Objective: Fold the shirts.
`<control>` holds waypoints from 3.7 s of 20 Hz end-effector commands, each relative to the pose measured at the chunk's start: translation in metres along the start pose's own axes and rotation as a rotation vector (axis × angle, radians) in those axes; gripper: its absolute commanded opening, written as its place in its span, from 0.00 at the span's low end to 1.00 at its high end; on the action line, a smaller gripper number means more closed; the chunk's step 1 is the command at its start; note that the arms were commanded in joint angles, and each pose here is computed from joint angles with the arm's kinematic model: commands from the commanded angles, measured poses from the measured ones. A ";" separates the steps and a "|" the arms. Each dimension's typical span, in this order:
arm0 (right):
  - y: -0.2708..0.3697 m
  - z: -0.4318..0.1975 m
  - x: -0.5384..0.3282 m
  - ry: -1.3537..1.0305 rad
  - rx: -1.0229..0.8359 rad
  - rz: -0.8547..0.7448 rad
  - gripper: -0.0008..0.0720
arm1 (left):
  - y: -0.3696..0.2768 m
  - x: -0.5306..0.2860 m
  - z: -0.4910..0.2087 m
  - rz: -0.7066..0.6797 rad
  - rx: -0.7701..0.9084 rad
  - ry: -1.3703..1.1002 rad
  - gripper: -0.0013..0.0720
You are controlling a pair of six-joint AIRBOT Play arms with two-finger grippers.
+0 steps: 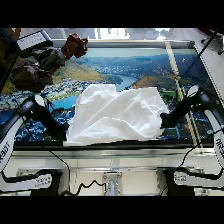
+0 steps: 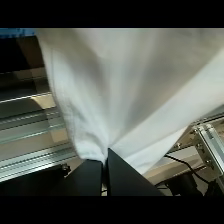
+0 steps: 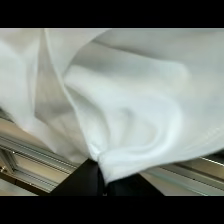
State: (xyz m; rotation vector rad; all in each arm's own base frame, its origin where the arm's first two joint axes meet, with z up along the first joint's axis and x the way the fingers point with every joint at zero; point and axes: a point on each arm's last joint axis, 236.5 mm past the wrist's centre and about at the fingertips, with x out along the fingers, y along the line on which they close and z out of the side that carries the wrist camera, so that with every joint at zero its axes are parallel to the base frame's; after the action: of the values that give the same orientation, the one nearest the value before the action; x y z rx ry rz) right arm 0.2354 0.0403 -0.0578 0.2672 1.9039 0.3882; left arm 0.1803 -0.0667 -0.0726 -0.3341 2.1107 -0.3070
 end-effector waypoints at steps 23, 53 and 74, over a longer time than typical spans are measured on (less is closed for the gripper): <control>-0.044 -0.009 -0.058 -0.440 -0.076 -0.410 0.54 | -0.038 -0.087 0.088 -0.030 0.066 -0.562 0.95; -0.095 -0.015 -0.014 -0.331 0.263 0.010 0.62 | 0.013 -0.048 0.049 -0.104 -0.027 -0.245 0.65; -0.023 -0.001 0.019 -0.375 0.245 0.360 0.62 | -0.017 -0.019 0.053 -0.208 0.010 -0.241 0.72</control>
State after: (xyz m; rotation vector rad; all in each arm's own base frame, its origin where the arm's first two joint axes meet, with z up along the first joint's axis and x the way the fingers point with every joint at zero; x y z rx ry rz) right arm 0.2263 0.0146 -0.0910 0.7438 1.5381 0.2693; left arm 0.2394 -0.0715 -0.0822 -0.5561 1.8308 -0.3527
